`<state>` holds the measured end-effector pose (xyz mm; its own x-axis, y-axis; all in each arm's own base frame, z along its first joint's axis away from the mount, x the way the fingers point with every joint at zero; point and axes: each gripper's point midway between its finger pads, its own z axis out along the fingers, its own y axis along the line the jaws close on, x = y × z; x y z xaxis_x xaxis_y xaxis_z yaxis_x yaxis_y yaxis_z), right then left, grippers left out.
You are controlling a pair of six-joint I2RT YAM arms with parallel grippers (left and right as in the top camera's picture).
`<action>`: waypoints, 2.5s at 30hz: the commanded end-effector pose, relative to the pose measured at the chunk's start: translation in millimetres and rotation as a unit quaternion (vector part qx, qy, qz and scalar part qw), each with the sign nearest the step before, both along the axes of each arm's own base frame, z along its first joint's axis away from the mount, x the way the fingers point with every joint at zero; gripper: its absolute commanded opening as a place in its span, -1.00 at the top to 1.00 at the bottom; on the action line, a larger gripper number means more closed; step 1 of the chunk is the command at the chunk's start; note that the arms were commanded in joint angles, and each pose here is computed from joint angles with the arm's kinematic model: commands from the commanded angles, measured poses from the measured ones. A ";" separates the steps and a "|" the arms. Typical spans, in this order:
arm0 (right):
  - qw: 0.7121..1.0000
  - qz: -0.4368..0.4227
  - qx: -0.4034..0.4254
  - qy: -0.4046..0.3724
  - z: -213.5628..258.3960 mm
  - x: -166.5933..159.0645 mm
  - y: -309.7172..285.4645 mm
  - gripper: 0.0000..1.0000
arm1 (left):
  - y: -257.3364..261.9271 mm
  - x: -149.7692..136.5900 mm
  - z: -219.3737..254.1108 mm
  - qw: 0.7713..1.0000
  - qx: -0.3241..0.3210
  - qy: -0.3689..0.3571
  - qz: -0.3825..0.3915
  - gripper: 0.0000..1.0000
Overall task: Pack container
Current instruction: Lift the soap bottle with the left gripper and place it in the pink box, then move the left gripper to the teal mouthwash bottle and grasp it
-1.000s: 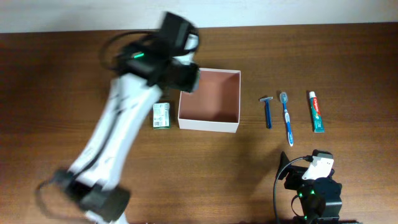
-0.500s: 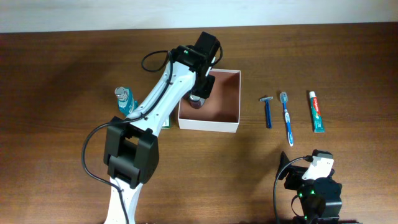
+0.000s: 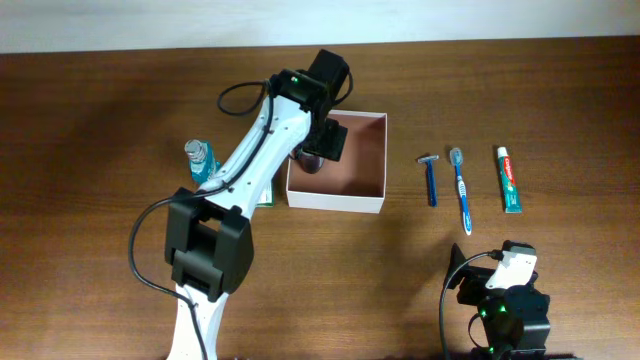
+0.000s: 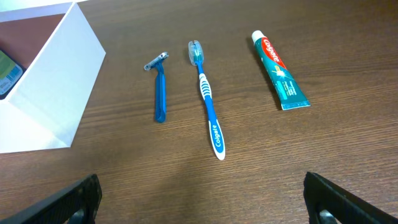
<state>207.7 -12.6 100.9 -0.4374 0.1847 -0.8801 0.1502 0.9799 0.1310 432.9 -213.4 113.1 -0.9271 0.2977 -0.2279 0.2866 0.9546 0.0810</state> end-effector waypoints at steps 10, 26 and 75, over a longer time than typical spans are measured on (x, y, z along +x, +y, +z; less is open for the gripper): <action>1.000 -0.005 0.005 0.000 -1.9 -0.1 -1.2 -1.00 | 16.6 -33.4 139.0 0.998 -0.066 -0.022 -0.007 -0.99; 1.000 -0.005 0.005 0.000 -1.9 -0.1 -1.2 -0.98 | 163.8 -36.0 162.4 0.992 0.024 -0.047 0.113 -0.99; 1.000 -0.005 0.005 0.000 -1.9 -0.1 -1.2 -0.98 | 193.3 -44.0 68.8 0.987 -0.049 -0.035 0.152 0.57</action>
<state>207.7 -12.6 101.0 -0.4371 0.1843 -0.8803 0.1500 0.9800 0.1307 393.3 -9.0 119.3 -0.9866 -0.0162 -0.1621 -0.0270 0.9975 0.0647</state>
